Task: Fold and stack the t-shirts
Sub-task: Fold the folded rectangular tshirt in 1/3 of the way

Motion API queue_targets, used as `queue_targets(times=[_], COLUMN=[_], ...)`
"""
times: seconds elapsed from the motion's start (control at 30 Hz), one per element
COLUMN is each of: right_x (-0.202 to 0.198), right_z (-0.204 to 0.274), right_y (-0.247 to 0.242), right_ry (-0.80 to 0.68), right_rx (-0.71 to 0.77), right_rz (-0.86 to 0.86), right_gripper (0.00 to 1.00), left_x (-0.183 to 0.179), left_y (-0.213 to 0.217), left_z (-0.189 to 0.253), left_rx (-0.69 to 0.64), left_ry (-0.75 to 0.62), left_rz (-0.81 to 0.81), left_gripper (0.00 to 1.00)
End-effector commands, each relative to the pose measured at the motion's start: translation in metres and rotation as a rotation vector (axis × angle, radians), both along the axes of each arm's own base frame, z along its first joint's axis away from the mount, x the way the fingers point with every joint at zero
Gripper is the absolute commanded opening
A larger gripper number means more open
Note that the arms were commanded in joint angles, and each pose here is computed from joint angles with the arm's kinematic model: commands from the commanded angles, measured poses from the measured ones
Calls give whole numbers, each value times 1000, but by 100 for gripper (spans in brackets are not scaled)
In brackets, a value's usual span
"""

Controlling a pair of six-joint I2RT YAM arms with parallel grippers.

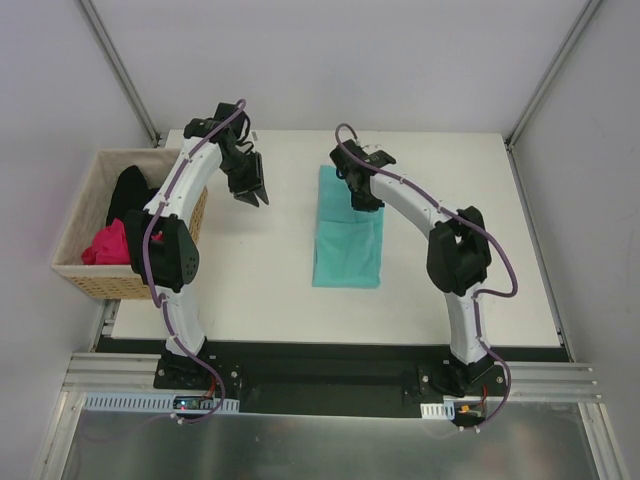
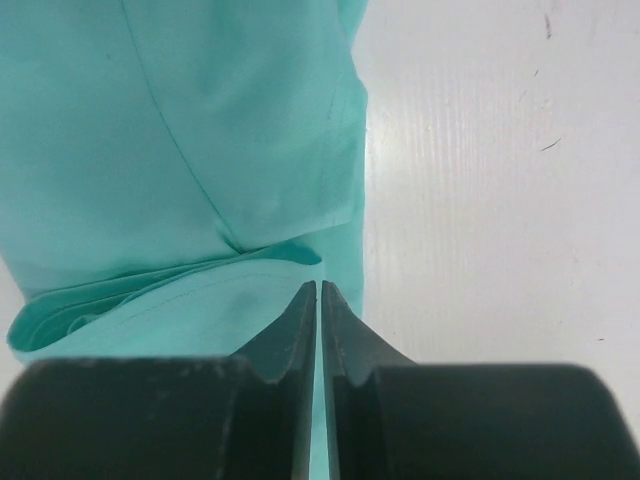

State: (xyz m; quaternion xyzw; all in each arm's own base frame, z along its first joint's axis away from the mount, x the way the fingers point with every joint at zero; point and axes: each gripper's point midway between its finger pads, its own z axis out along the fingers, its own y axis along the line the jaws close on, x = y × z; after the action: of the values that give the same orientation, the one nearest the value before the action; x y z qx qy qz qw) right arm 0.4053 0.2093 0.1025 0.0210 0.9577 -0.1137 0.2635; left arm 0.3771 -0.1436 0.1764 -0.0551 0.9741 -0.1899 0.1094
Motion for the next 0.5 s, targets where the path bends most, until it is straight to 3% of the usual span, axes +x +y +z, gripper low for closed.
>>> queue_targets(times=[0.0,0.3,0.4,0.43,0.47], right_x=[9,-25,-42,-46,-49], right_z=[27,24,19,20,19], right_y=[-10,-9,-18,-19,-20], right_ry=[-59,-16,-26,-31,-29], right_rx=[-2,52,21,17,12], right_rz=[-1,-38,-53,-52,-48], right_gripper=[8,9,24,37,39], left_x=[-5,-15,-19,-20,-22], left_y=[-3,-1,-6,-8,-12], left_z=[24,21,13,11,10], left_rx=[-42,-38,-59,-67,-72], left_ry=[-57,-47,-18,-12,-9], left_rz=[-3,-16,-28,-32,-43], left_gripper=[29,30,31,31,32])
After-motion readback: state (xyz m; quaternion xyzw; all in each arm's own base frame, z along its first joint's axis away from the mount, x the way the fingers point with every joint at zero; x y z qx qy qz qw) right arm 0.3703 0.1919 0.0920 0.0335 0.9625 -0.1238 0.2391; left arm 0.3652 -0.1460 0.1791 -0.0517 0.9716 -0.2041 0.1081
